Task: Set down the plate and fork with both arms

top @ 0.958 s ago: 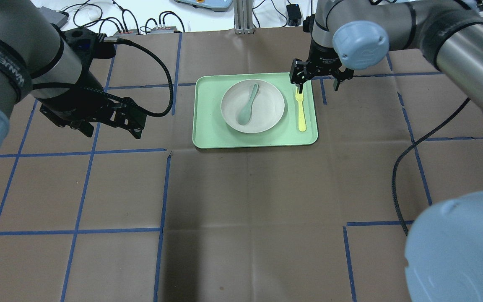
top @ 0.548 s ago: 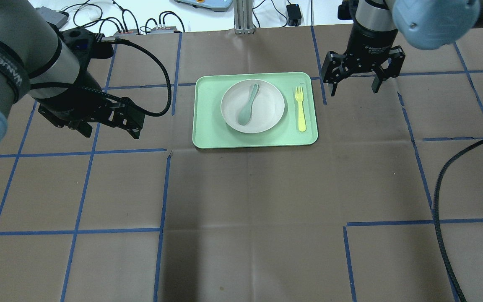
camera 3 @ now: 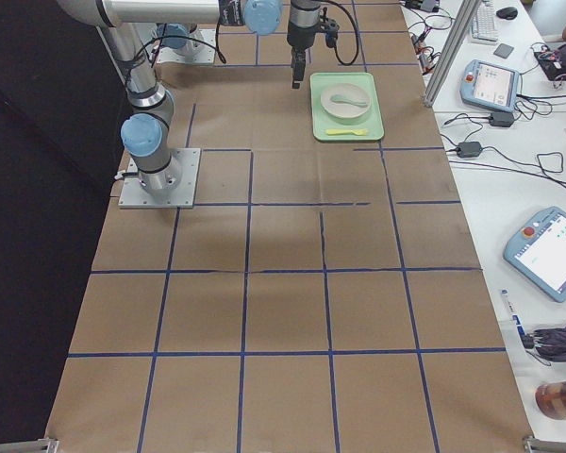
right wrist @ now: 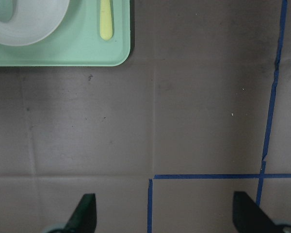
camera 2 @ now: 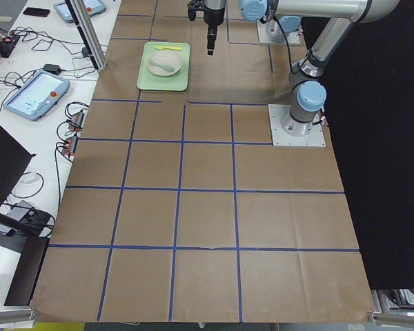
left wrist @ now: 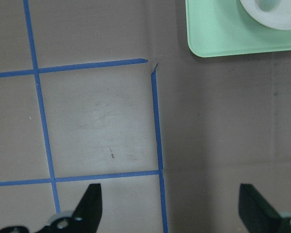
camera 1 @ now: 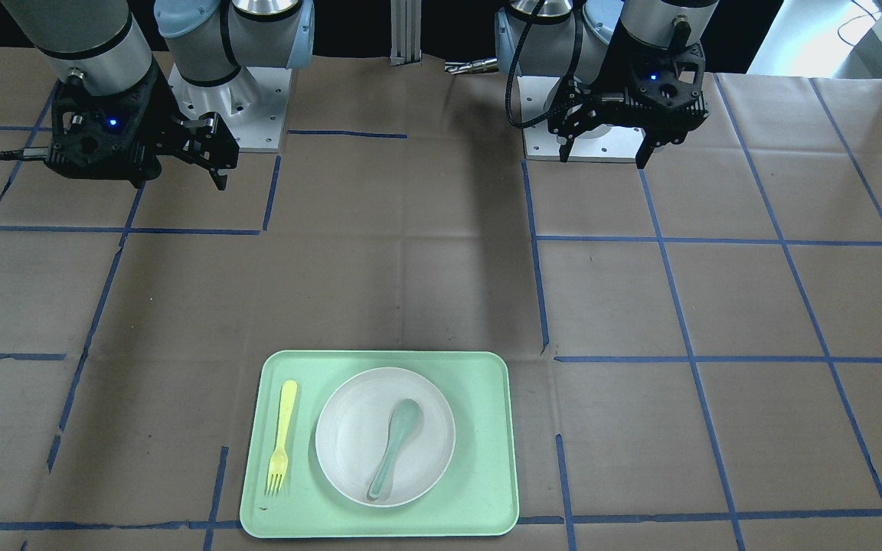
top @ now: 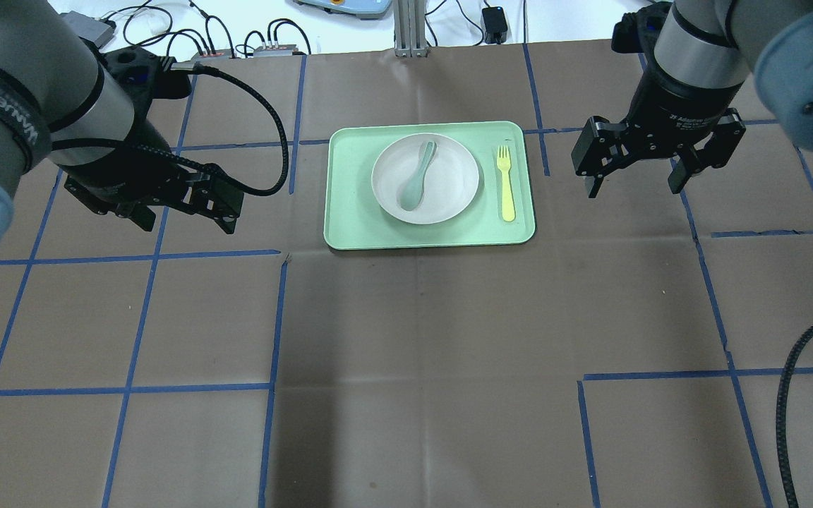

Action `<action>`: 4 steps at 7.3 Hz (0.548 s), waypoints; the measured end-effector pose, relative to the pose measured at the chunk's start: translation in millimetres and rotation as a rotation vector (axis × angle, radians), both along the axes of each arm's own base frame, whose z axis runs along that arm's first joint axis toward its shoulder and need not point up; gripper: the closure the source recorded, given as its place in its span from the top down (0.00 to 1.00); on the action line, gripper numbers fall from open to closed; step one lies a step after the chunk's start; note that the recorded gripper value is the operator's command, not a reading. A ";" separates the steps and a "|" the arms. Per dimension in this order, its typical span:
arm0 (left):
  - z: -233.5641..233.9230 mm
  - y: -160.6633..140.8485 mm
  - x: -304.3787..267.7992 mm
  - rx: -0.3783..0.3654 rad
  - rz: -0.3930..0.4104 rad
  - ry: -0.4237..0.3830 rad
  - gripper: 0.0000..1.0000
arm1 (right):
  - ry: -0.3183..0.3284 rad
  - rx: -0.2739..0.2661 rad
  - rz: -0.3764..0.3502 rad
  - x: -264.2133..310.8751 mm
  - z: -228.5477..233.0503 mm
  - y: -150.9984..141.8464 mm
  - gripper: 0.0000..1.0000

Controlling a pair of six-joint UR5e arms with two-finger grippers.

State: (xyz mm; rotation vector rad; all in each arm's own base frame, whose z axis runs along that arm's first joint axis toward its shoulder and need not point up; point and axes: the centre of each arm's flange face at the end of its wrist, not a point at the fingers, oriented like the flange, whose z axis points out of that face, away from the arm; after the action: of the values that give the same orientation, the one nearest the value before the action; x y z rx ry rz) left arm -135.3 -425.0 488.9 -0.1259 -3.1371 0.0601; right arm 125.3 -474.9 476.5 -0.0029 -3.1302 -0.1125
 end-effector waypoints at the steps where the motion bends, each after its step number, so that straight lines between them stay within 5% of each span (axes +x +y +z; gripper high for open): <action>1: 0.0 0.0 0.0 -0.001 0.000 0.000 0.99 | -0.005 -0.007 -0.020 -4.2 3.5 0.2 1.00; 4: 0.1 0.1 0.0 0.000 0.000 0.000 0.99 | -0.042 0.015 -0.048 -2.0 -4.6 -4.9 1.00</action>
State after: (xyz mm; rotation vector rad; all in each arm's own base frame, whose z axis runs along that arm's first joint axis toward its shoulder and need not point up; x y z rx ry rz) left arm -135.3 -424.9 488.9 -0.1259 -3.1371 0.0605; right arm 123.3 -479.8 471.9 -0.0766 -3.1724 -0.1383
